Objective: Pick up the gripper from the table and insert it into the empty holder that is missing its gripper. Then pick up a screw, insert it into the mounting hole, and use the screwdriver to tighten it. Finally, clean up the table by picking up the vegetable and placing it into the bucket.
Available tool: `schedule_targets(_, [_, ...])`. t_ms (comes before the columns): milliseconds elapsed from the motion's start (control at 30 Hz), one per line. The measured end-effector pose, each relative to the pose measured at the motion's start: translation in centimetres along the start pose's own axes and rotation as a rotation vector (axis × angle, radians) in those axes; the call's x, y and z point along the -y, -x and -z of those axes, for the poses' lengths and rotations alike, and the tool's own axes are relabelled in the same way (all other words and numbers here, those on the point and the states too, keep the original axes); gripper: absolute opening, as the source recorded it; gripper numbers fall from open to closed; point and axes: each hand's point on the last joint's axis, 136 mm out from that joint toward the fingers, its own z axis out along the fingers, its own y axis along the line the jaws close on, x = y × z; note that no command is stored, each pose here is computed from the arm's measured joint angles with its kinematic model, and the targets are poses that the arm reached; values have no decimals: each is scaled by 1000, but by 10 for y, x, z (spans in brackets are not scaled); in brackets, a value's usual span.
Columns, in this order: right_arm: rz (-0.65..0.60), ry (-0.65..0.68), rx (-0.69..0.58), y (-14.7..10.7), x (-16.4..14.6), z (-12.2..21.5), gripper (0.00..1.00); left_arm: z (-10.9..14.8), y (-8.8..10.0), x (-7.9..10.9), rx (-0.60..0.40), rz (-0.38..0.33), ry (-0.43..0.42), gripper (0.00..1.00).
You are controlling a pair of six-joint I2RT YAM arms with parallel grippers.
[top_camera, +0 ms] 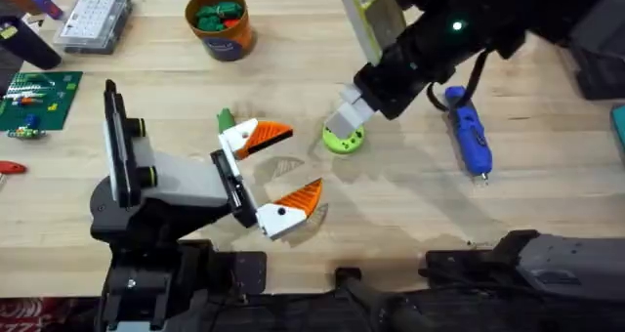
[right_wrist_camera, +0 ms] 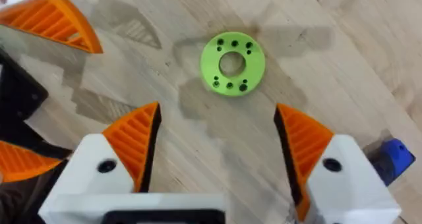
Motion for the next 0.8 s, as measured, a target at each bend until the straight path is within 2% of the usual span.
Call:
schedule_targets(133, [3,-7,36,-2,-1,14,978,0,0,0,0,0,0,993])
schedule_targets(267, [-12,-28,97,-16,1,35,978,0,0,0,0,0,0,993])
schedule_targets(567, [-183,-95,99,-84,31,40,978,0,0,0,0,0,0,993])
schedule_targets(700, [-213,-94,32,-113,30,36,978,0,0,0,0,0,0,993])
schedule_targets(800, [-218,-88,-14,-125,28,34,978,0,0,0,0,0,0,993])
